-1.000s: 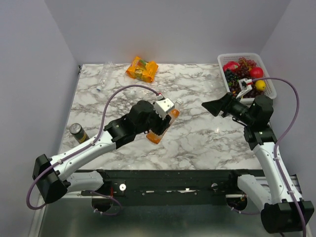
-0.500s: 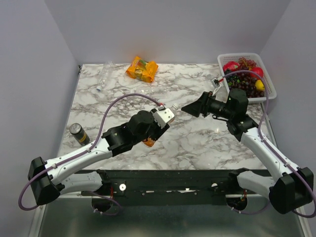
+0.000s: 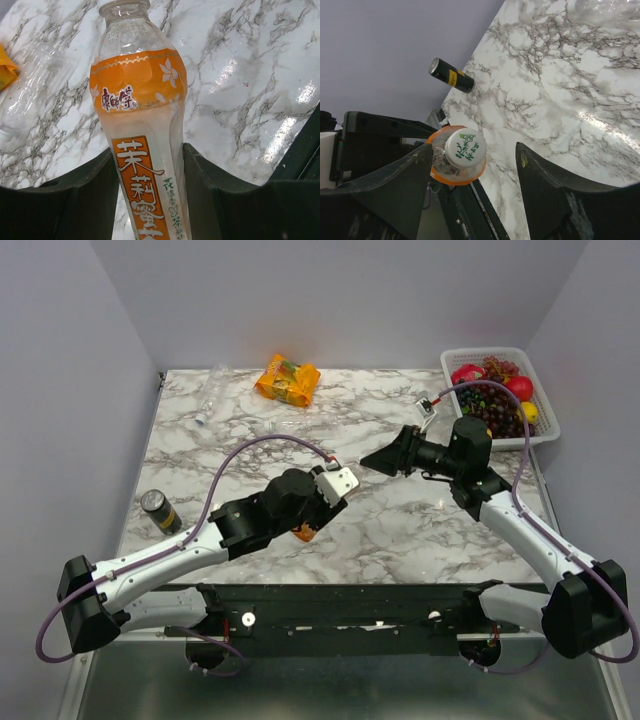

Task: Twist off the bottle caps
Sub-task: Pass from the left arm to the right, then pass from the right arm to the left

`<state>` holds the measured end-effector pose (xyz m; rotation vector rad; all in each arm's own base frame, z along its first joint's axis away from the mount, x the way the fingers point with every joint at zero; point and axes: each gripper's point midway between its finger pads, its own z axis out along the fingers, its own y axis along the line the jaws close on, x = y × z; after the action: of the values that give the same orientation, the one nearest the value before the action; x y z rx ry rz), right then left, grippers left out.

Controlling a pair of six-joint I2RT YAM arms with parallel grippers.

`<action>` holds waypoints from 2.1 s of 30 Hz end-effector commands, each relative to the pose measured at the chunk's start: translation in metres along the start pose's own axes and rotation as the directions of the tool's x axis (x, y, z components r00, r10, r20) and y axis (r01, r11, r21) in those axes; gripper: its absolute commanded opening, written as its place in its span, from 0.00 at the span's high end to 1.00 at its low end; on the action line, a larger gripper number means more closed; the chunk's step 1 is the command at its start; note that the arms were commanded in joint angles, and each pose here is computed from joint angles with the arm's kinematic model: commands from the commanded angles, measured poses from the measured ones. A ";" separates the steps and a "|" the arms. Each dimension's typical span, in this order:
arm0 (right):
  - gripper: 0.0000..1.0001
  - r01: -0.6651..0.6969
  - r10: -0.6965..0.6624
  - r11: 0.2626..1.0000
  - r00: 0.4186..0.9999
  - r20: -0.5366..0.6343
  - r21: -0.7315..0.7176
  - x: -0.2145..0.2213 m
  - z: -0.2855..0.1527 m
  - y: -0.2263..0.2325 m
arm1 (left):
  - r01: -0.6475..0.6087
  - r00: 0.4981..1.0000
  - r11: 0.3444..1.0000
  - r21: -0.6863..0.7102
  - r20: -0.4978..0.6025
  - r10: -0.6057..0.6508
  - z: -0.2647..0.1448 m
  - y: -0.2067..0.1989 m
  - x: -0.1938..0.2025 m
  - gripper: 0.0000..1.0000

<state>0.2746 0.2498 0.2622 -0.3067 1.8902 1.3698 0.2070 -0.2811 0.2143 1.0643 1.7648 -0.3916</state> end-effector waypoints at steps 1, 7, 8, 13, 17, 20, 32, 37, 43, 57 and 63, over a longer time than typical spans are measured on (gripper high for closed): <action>0.29 0.028 -0.030 0.995 0.999 -0.015 -0.093 -0.001 0.005 0.021 | -0.017 1.000 0.999 0.034 0.015 0.016 0.001 -0.008 -0.004 0.48; 0.48 0.034 -0.040 0.992 0.998 -0.051 -0.119 0.009 0.006 0.023 | -0.019 1.000 0.999 0.029 0.013 0.019 0.001 -0.008 -0.004 0.48; 0.51 0.034 -0.041 0.992 0.998 -0.054 -0.121 0.009 0.006 0.023 | -0.019 1.000 0.999 0.028 0.013 0.019 0.001 -0.007 -0.004 0.48; 0.88 0.032 -0.043 0.989 0.996 -0.075 -0.144 0.017 0.004 0.026 | -0.017 1.000 1.000 0.021 0.007 0.017 0.002 -0.007 -0.003 0.45; 0.99 0.049 -0.057 0.989 0.997 -0.059 -0.137 0.018 0.001 0.025 | 0.001 1.000 0.999 0.046 0.015 -0.001 0.002 -0.011 -0.006 0.11; 0.99 0.089 -0.095 0.986 0.995 -0.040 -0.140 0.015 -0.003 0.029 | 0.023 0.999 0.994 0.104 0.040 -0.028 -0.001 -0.020 -0.012 0.01; 0.99 0.250 -0.275 0.925 0.960 -0.050 -0.286 0.016 -0.019 0.062 | 0.188 0.965 0.836 0.516 0.061 -0.254 -0.023 -0.047 -0.038 0.01; 0.99 0.280 -0.303 0.911 0.952 -0.031 -0.302 0.015 -0.026 0.071 | 0.200 0.961 0.698 0.688 0.001 -0.276 -0.035 -0.076 -0.037 0.01; 0.99 0.280 -0.303 0.908 0.953 -0.024 -0.313 0.014 -0.031 0.078 | 0.237 0.950 0.646 0.725 -0.035 -0.310 -0.030 -0.084 -0.036 0.02; 0.99 0.273 -0.285 0.909 0.959 0.010 -0.315 0.018 -0.034 0.079 | 0.294 0.918 0.572 0.766 -0.061 -0.391 -0.028 -0.089 -0.042 0.45; 0.99 0.342 -0.378 0.833 0.926 0.004 -0.434 0.033 -0.040 0.088 | 0.240 0.896 0.399 0.885 -0.043 -0.443 -0.053 -0.097 -0.058 0.53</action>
<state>0.1996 0.2549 0.3071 -0.7444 1.5900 1.4815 0.1336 -0.3292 0.2346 1.1408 1.7647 -1.5384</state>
